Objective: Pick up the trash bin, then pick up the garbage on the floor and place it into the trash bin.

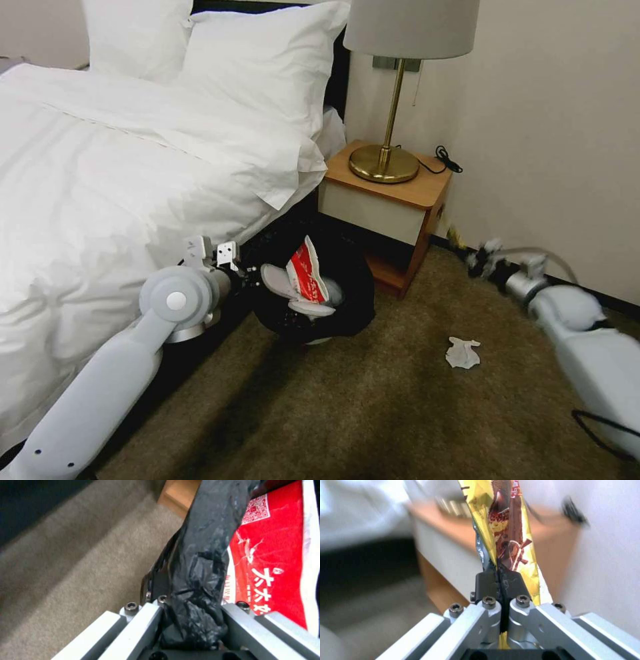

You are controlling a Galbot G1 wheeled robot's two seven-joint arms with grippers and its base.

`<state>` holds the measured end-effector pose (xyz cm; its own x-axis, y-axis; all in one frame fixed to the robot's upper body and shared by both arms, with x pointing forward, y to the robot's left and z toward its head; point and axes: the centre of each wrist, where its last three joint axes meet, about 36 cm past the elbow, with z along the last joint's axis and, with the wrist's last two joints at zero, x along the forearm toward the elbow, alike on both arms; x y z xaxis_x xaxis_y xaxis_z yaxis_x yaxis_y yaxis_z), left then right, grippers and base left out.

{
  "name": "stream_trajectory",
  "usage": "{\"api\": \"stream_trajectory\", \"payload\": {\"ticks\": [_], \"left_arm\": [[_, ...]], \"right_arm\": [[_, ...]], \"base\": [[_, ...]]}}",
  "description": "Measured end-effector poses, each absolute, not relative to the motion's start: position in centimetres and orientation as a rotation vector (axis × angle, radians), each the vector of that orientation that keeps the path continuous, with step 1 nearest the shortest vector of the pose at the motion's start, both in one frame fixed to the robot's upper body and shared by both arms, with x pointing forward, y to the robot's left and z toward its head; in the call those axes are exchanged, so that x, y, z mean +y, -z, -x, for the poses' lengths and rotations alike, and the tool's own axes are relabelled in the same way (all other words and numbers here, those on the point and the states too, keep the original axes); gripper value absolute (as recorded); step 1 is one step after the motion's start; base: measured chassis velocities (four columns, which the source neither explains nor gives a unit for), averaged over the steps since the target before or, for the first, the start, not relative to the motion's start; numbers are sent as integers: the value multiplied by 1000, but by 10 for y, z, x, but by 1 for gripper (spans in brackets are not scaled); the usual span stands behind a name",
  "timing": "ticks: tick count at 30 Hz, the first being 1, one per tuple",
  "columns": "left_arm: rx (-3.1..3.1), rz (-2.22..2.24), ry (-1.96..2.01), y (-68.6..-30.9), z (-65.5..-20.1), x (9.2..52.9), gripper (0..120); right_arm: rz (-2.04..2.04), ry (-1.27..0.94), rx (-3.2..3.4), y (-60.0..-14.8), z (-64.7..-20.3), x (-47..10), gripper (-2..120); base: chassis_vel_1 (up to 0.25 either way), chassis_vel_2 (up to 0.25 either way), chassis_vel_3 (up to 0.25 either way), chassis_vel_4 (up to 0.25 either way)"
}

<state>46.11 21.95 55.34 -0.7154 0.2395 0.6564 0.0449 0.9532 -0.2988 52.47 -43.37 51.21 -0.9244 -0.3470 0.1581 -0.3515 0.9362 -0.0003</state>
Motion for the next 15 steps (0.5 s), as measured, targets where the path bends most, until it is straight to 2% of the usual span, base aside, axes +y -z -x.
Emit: {"api": "stream_trajectory", "payload": {"ticks": [4, 6, 15], "left_arm": [[-2334, 216, -347, -551, -460, 217, 0], [-2310, 239, -367, -549, -460, 213, 0], [-2284, 245, -364, -543, -462, 210, 0]], "right_arm": [[-640, 93, -2960, -543, -517, -411, 0], [-766, 172, -2951, -566, -505, -382, 0], [-1060, 356, -2848, -584, -471, -307, 0]], "base": [[0, 0, 0, 0], [0, 0, 0, 0], [0, 0, 0, 0]]}}
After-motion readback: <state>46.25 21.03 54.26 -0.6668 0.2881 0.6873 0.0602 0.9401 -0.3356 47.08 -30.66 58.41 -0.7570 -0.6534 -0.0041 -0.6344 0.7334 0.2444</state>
